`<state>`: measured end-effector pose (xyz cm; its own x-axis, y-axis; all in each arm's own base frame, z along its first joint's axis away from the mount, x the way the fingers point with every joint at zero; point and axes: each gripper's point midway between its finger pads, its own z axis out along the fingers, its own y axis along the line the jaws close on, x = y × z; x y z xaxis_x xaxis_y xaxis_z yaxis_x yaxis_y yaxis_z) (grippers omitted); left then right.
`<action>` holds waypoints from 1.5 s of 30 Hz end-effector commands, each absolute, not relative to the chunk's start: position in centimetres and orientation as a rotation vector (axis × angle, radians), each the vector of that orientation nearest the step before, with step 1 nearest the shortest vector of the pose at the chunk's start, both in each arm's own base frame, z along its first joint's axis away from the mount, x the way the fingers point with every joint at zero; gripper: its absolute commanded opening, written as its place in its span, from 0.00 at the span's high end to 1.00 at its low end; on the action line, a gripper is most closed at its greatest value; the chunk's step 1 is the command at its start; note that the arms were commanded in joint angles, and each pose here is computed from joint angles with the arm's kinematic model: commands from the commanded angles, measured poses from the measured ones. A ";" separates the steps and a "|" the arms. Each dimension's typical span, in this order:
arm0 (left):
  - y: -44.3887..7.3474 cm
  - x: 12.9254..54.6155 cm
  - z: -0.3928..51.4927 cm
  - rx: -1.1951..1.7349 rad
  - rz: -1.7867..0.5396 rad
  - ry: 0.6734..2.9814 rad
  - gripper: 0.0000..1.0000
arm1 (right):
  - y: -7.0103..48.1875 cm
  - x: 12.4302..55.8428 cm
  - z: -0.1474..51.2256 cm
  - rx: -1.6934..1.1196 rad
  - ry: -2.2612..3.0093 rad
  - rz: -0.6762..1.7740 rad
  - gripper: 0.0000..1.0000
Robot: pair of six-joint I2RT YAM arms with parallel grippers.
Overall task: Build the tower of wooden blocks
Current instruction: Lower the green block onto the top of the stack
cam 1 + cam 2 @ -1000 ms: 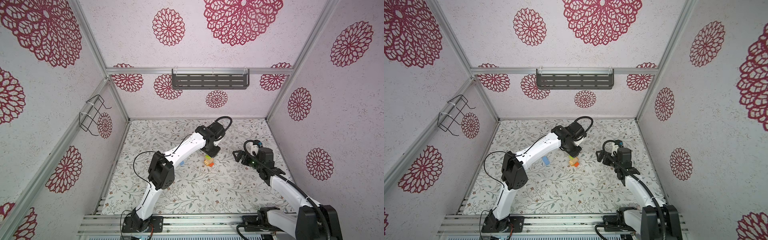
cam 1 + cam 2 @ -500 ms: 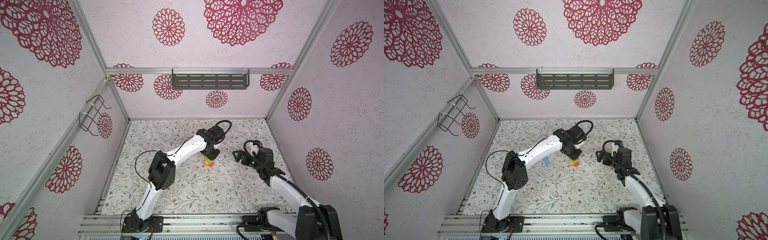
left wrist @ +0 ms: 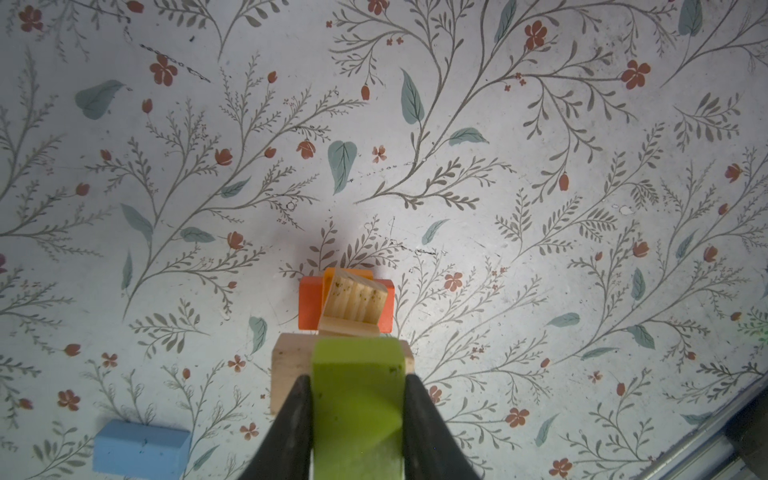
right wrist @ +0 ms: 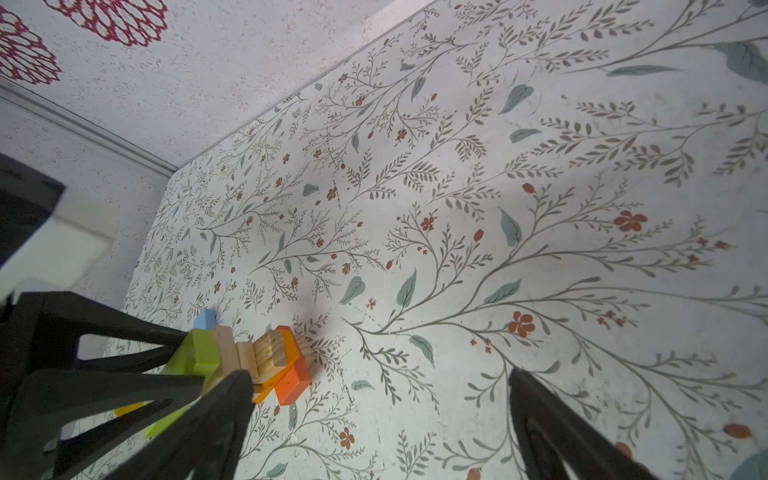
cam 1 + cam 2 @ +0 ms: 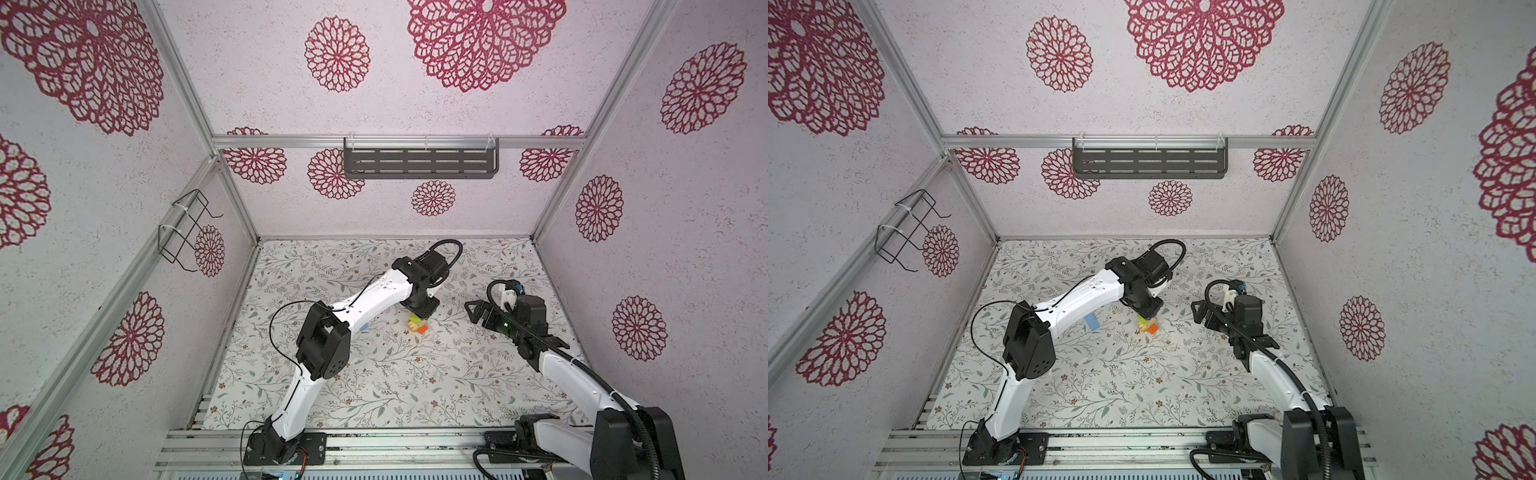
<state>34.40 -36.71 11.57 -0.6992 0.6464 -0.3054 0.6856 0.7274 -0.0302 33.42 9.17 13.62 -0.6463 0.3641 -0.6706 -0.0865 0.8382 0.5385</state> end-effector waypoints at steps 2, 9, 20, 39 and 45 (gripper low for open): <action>-36.2 35.0 13.4 1.059 -0.220 2.603 0.70 | 9.3 33.6 13.7 0.205 2.159 0.709 0.01; -36.4 35.1 13.2 1.062 -0.228 2.602 0.70 | 9.3 33.7 13.5 0.206 2.166 0.712 0.01; -36.4 35.1 12.8 1.059 -0.227 2.609 0.70 | 9.3 33.6 13.3 0.205 2.170 0.712 0.01; -36.5 35.3 12.5 1.066 -0.223 2.610 0.67 | 9.3 33.6 13.3 0.205 2.169 0.711 0.01; -36.5 35.3 12.5 1.068 -0.220 2.609 0.66 | 9.3 33.6 13.2 0.207 2.169 0.711 0.01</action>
